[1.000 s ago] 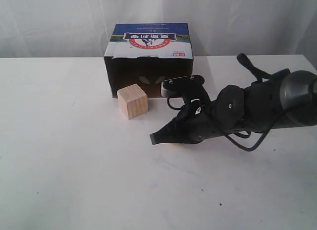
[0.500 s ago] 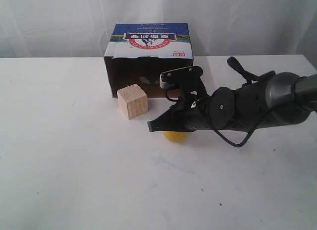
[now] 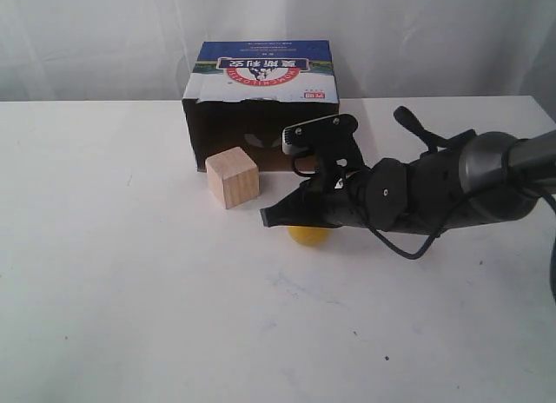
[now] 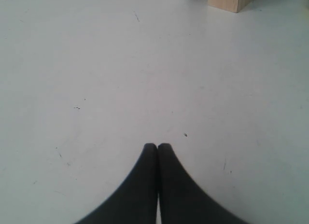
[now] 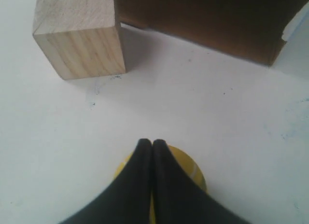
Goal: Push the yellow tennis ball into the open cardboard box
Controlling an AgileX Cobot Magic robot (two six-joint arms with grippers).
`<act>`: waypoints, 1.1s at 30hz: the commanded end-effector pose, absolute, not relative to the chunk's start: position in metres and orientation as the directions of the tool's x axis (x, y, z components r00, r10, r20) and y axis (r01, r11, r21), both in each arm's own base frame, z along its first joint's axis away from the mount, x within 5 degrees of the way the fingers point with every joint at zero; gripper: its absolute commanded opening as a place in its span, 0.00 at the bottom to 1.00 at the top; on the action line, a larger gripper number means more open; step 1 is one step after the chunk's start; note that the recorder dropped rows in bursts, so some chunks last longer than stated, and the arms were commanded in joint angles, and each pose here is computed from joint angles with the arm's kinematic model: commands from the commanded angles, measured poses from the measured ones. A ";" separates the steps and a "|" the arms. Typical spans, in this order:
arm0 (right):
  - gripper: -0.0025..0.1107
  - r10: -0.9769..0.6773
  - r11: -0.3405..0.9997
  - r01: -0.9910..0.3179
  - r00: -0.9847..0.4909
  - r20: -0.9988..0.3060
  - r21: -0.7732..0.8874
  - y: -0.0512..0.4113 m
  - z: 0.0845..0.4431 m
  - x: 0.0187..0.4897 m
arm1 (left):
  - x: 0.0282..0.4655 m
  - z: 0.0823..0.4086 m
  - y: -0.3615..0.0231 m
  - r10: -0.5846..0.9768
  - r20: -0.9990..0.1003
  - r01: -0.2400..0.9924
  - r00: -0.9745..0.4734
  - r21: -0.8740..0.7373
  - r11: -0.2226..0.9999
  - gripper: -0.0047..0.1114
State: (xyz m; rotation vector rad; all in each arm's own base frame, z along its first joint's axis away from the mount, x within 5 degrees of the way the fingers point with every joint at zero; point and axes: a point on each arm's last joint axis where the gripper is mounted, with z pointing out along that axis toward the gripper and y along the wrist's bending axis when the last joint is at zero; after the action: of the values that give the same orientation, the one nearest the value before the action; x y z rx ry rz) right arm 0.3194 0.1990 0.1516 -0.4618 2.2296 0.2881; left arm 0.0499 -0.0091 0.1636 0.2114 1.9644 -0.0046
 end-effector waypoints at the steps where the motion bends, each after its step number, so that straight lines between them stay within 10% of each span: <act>1: 0.02 -0.230 0.907 -0.418 -0.599 -0.767 0.055 0.197 0.154 0.321 | 0.050 0.163 -0.010 0.141 -0.916 0.156 -0.375 0.087 0.984 0.04; 12: 0.02 -0.229 0.894 -0.447 -0.522 -0.821 0.035 0.199 0.187 0.323 | 0.050 0.163 -0.010 0.141 -0.916 0.156 -0.375 0.087 0.984 0.04; 22: 0.02 -0.398 0.811 -0.543 -0.784 -0.476 0.218 0.199 0.179 0.277 | 0.050 0.163 -0.010 0.141 -0.916 0.156 -0.375 0.087 0.984 0.04; 33: 0.02 -0.378 0.842 -0.505 -0.802 -0.462 0.189 0.202 0.143 0.290 | 0.050 0.163 -0.010 0.141 -0.916 0.156 -0.375 0.087 0.984 0.04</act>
State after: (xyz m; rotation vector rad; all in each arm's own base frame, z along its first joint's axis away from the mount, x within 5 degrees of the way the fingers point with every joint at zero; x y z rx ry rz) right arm 0.2866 0.2030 0.1518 -0.6741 2.5876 0.4357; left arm 0.0499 -0.0091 0.1636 0.2114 1.9644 -0.0046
